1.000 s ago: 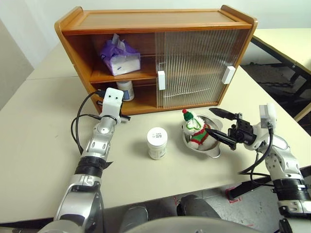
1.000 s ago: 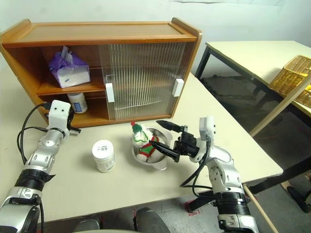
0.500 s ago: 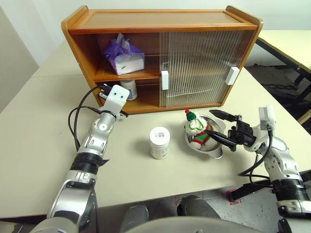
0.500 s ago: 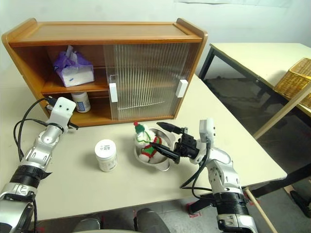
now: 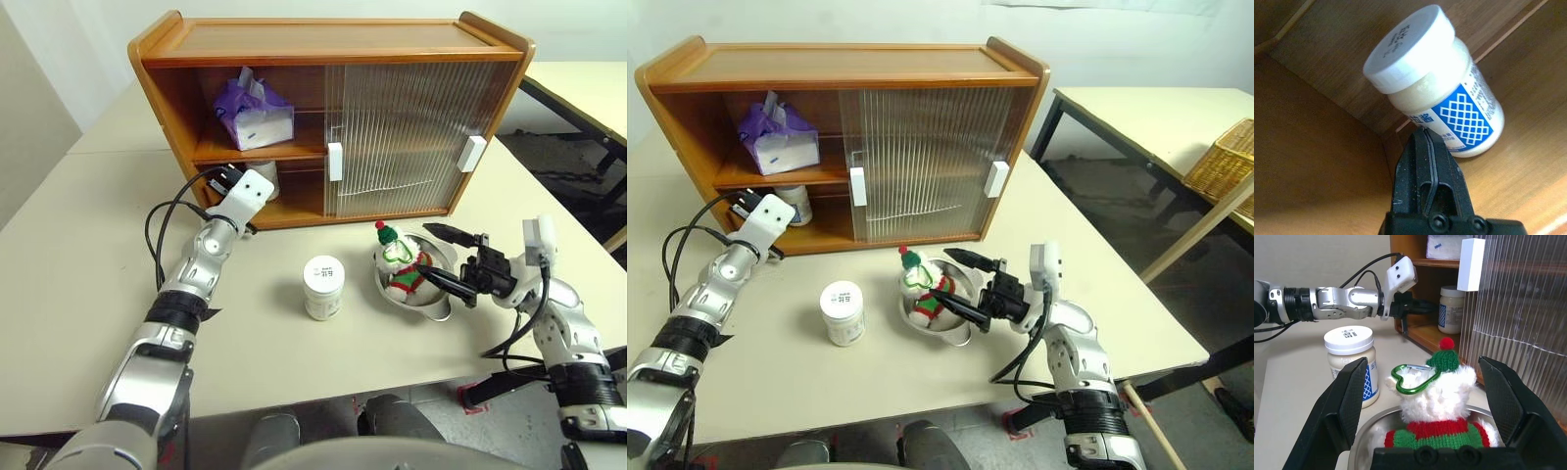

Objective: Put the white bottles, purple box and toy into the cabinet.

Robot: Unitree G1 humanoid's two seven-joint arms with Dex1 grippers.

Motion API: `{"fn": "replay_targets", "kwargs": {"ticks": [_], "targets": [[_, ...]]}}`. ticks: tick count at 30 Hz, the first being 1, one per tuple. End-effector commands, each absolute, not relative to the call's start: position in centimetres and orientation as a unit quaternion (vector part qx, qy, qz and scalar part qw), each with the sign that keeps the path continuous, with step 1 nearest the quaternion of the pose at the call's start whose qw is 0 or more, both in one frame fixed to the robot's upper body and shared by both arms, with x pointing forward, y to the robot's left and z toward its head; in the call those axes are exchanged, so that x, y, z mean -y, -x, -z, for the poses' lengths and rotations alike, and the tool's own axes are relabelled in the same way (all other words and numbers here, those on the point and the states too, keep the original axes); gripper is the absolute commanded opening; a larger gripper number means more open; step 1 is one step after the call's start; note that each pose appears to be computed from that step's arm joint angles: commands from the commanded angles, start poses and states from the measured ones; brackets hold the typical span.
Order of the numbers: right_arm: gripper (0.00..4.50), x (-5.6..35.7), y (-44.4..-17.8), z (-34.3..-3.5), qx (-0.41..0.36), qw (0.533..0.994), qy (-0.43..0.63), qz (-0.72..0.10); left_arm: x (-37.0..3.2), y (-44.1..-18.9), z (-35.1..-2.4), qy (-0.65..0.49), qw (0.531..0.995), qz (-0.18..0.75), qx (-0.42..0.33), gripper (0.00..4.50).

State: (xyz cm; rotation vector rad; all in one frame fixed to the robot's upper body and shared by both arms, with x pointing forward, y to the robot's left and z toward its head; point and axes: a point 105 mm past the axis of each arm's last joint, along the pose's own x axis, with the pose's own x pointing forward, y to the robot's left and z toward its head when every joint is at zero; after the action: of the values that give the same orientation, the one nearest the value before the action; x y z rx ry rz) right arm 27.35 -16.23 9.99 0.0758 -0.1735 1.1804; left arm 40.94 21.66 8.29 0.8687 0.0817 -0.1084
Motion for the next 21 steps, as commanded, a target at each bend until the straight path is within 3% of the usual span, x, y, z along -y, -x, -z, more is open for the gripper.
{"fn": "replay_targets", "kwargs": {"ticks": [1, 21], "targets": [[4.5, 16.5, -27.3, -9.8, 0.078, 0.829, -0.029, -0.552, -21.6, -41.3, -8.0, -0.452, 0.888, 0.066, -0.049, 0.03], [4.5, 16.2, -27.0, -10.4, 0.079, 0.834, -0.026, -0.546, -22.6, -42.3, -8.1, -0.503, 0.859, 0.067, -0.066, 0.03]]}}
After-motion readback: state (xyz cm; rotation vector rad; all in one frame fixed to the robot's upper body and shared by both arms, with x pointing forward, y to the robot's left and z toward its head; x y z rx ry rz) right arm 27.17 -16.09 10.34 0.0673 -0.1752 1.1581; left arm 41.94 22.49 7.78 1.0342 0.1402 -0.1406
